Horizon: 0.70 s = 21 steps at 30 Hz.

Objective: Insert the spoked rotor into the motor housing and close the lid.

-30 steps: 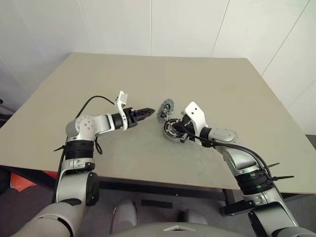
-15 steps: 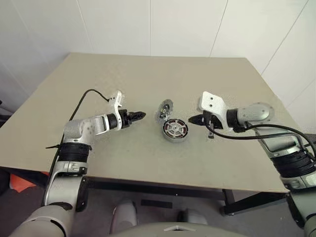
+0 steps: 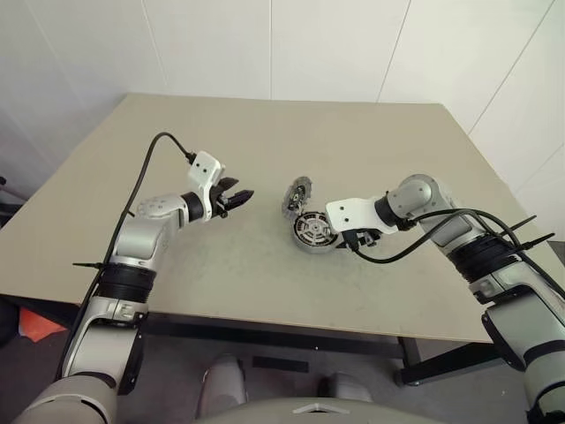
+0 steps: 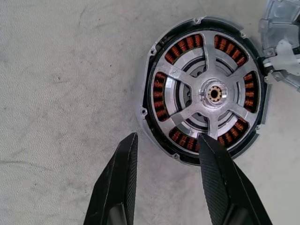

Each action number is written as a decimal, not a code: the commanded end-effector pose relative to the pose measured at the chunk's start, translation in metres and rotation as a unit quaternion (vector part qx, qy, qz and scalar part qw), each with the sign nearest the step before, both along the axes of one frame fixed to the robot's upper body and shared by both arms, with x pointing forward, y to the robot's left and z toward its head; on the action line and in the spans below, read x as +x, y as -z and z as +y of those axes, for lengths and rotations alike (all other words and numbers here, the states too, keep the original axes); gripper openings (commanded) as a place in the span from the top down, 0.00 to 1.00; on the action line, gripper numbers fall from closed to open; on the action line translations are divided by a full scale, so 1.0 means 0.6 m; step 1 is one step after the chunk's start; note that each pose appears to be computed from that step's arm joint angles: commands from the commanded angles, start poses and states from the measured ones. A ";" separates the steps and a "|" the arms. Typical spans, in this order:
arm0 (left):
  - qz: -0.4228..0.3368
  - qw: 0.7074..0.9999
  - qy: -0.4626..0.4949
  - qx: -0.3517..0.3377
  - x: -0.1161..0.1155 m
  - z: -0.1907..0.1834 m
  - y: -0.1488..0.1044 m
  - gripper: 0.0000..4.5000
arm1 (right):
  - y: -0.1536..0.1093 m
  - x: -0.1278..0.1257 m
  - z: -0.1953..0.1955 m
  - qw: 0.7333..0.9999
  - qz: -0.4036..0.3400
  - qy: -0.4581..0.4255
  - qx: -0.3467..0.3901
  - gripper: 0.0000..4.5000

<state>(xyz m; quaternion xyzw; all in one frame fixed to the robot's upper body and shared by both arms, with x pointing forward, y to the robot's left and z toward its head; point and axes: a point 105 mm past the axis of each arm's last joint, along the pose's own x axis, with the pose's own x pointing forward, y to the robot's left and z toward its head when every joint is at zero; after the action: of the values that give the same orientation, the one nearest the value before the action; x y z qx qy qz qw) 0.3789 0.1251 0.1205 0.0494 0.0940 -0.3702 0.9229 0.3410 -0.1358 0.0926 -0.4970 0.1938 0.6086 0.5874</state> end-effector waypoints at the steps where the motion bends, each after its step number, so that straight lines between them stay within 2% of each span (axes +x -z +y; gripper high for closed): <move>1: -0.033 0.999 0.006 0.002 -0.004 -0.009 -0.023 0.38 | -0.009 0.015 0.005 0.999 -0.030 -0.011 -0.002 0.50; 8: -0.031 0.999 0.008 0.007 -0.007 -0.009 -0.019 0.38 | 0.017 0.007 0.001 0.999 -0.012 -0.032 -0.022 0.50; 11: -0.030 1.000 0.005 0.008 -0.005 -0.007 -0.018 0.38 | 0.024 -0.013 -0.004 0.998 0.016 -0.053 -0.030 0.64; 16: -0.029 1.000 0.003 0.008 -0.002 -0.009 -0.017 0.38 | 0.028 -0.017 -0.001 0.997 0.003 -0.065 -0.034 0.99; 21: -0.029 1.000 0.004 0.009 0.000 -0.012 -0.016 0.38 | 0.027 -0.004 0.009 0.997 -0.031 -0.064 -0.027 1.00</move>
<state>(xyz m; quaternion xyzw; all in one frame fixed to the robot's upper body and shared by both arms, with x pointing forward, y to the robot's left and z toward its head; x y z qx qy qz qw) 0.3752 0.1208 0.1147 0.0585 0.0971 -0.3690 0.9225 0.3381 -0.1285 0.0847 -0.5348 0.1518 0.6287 0.5437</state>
